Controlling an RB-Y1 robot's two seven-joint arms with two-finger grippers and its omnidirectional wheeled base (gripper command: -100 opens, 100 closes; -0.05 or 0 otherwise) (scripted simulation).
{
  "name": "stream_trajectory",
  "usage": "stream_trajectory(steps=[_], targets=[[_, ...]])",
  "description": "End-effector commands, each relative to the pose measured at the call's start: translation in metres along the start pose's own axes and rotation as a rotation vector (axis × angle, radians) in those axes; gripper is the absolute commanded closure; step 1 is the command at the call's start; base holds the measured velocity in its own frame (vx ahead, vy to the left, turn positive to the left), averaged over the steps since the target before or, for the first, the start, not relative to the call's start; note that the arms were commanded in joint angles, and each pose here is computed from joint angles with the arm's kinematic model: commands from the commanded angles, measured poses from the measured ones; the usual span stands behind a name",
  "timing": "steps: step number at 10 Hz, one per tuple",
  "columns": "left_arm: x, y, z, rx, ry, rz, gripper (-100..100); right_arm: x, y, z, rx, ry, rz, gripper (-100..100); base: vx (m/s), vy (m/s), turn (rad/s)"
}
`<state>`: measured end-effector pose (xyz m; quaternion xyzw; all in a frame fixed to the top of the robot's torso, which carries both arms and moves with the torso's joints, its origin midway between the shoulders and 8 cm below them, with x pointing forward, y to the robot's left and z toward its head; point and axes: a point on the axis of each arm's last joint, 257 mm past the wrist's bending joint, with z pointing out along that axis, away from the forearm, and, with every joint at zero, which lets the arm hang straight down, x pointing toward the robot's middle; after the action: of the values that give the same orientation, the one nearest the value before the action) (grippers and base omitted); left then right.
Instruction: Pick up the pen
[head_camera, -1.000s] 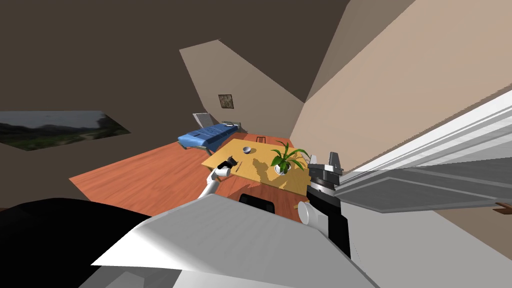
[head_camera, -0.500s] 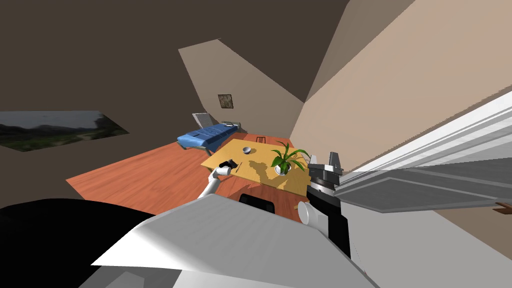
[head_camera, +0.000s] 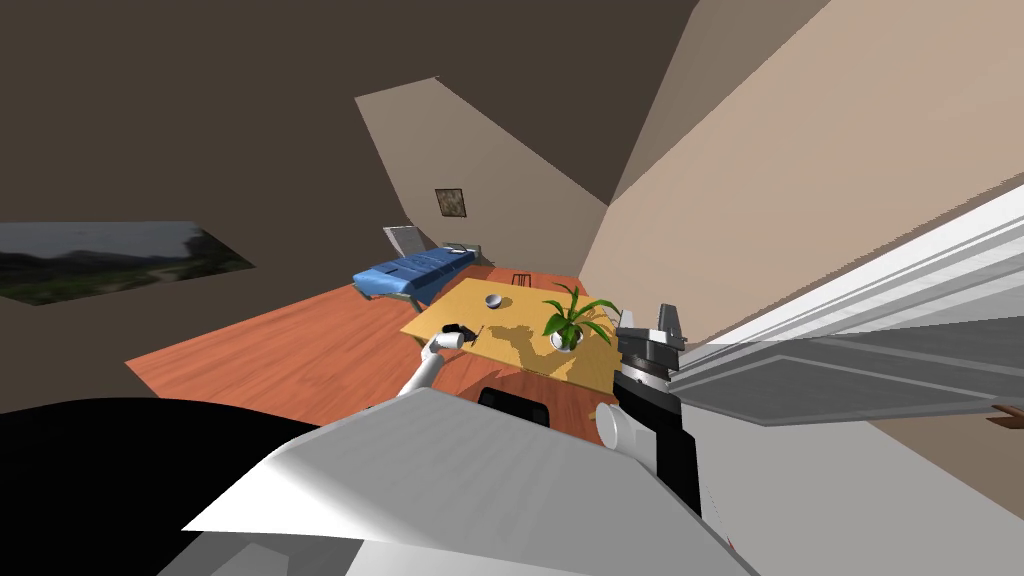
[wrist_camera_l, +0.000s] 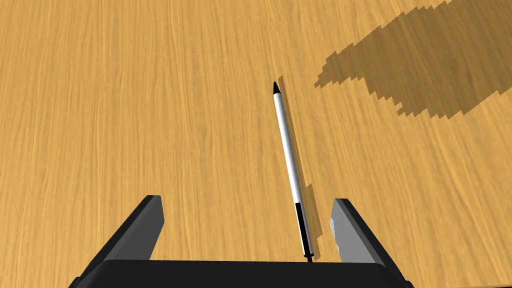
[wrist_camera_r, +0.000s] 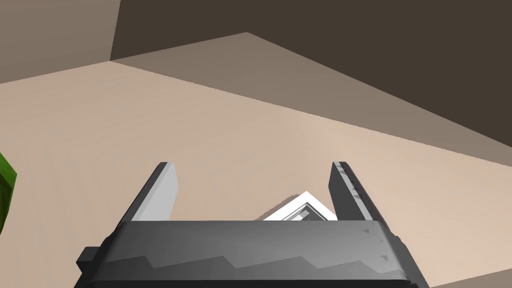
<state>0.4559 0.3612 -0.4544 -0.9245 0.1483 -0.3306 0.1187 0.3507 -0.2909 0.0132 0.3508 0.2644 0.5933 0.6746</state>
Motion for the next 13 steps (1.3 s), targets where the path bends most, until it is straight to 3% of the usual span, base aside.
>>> stream_trajectory(steps=[1, 2, 3, 5, 6, 9, 13], targets=[[-0.009, 0.005, 0.003, -0.022, -0.036, -0.025, -100, 0.0, 0.0, 0.0, 0.0, 0.0, 0.0, 0, 0.011, 0.007, -0.004], [-0.02, 0.012, 0.007, -0.05, -0.084, -0.065, -100, 0.0, 0.0, 0.0, 0.0, 0.0, 0.0, 0, 0.011, 0.009, -0.005], [-0.02, 0.012, 0.007, -0.05, -0.084, -0.065, -100, 0.0, 0.0, 0.0, 0.0, 0.0, 0.0, 0, 0.01, 0.007, -0.007], [-0.039, 0.025, 0.012, -0.094, -0.167, -0.138, -100, 0.0, 0.0, 0.0, 0.0, 0.0, 0.0, 0, 0.016, 0.008, -0.007], [-0.041, 0.026, 0.011, -0.098, -0.175, -0.138, -100, 0.0, 0.0, 0.0, 0.0, 0.0, 0.0, 0, 0.016, 0.008, -0.006], [-0.064, 0.043, 0.012, -0.151, -0.288, -0.225, -100, 0.0, 0.0, 0.0, 0.0, 0.0, 0.0, 0, 0.014, 0.008, -0.007], [-0.084, 0.057, 0.009, -0.191, -0.39, -0.3, -100, 0.0, 0.0, 0.0, 0.0, 0.0, 0.0, 0, 0.013, 0.008, -0.005]])
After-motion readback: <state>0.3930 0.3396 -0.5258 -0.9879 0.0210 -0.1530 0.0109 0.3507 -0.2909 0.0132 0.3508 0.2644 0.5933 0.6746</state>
